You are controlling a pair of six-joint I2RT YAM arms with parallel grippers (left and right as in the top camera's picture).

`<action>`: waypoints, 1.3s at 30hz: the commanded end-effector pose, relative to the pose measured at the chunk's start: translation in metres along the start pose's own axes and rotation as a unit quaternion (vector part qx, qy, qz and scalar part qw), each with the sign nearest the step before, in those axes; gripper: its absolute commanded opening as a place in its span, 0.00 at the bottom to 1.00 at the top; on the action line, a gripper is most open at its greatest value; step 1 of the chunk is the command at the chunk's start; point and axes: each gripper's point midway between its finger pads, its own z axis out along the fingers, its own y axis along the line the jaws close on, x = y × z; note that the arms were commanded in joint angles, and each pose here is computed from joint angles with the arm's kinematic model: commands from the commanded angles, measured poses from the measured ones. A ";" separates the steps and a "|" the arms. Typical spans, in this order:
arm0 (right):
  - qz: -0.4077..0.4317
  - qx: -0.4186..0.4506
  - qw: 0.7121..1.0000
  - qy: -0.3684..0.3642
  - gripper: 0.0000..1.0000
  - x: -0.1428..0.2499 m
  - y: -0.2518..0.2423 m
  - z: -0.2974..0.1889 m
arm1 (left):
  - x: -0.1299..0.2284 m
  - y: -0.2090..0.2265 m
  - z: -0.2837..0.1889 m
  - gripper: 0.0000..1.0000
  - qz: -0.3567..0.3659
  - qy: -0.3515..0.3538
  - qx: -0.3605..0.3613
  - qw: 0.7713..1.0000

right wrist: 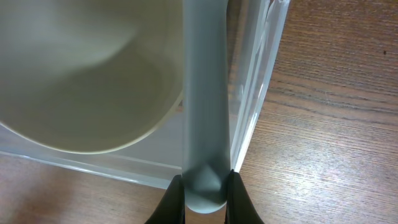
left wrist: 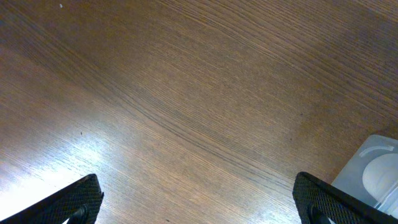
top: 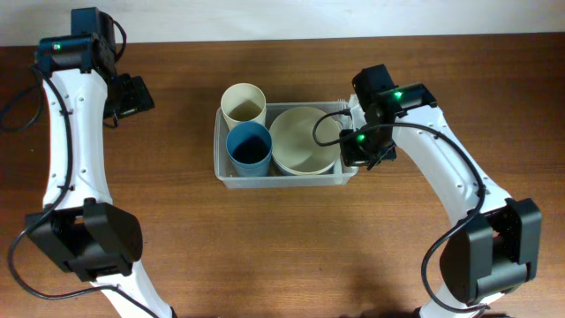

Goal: Pack container
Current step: 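Lift the fork and lower it into the container's right edge, then open the right gripper and withdraw it upward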

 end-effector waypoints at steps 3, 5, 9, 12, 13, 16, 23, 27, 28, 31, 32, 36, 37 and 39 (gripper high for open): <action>-0.002 -0.008 1.000 -0.006 0.29 0.000 0.005 -0.002 | 0.000 0.000 0.004 1.00 -0.007 0.005 0.000 1.000; -0.002 -0.008 1.000 -0.007 0.37 0.000 0.005 -0.002 | 0.000 0.000 0.004 1.00 -0.007 0.005 0.000 1.000; -0.002 -0.008 1.000 -0.007 0.40 0.000 0.005 -0.002 | 0.000 0.000 0.004 1.00 -0.007 0.005 0.000 1.000; -0.002 -0.008 1.000 -0.008 0.40 -0.001 0.005 -0.002 | 0.000 0.000 0.004 1.00 -0.007 0.005 0.000 1.000; -0.002 -0.009 1.000 -0.008 0.40 -0.001 0.006 -0.002 | 0.000 0.000 0.004 1.00 -0.007 0.005 0.000 1.000; -0.002 -0.009 1.000 -0.011 0.43 -0.002 0.006 -0.007 | 0.000 0.000 0.004 1.00 -0.007 0.005 0.000 1.000; -0.015 0.002 0.999 -0.047 0.56 -0.014 0.012 -0.069 | 0.000 0.000 0.004 1.00 -0.007 0.005 0.000 1.000; -0.009 0.034 0.996 -0.082 0.80 -0.017 0.001 -0.121 | 0.000 0.000 0.004 1.00 -0.007 0.005 0.000 1.000; -0.005 0.045 0.995 -0.088 0.85 -0.016 -0.004 -0.132 | 0.000 0.000 0.004 1.00 -0.007 0.005 0.000 1.000; 0.012 0.069 0.993 -0.098 0.99 -0.009 -0.020 -0.158 | 0.000 0.000 0.004 1.00 -0.007 0.005 0.000 1.000; 0.019 0.078 0.992 -0.099 0.99 -0.006 -0.027 -0.165 | 0.000 0.000 0.004 1.00 -0.007 0.005 0.000 1.000; 0.053 0.106 0.988 -0.094 0.99 0.005 -0.055 -0.182 | 0.000 0.000 0.004 1.00 -0.007 0.005 0.000 1.000; 0.061 0.107 0.988 -0.097 0.99 0.006 -0.060 -0.185 | 0.000 0.000 0.004 1.00 -0.007 0.005 0.000 1.000; 0.078 0.110 0.986 -0.099 0.99 0.006 -0.071 -0.187 | 0.000 0.000 0.004 1.00 -0.007 0.005 0.000 1.000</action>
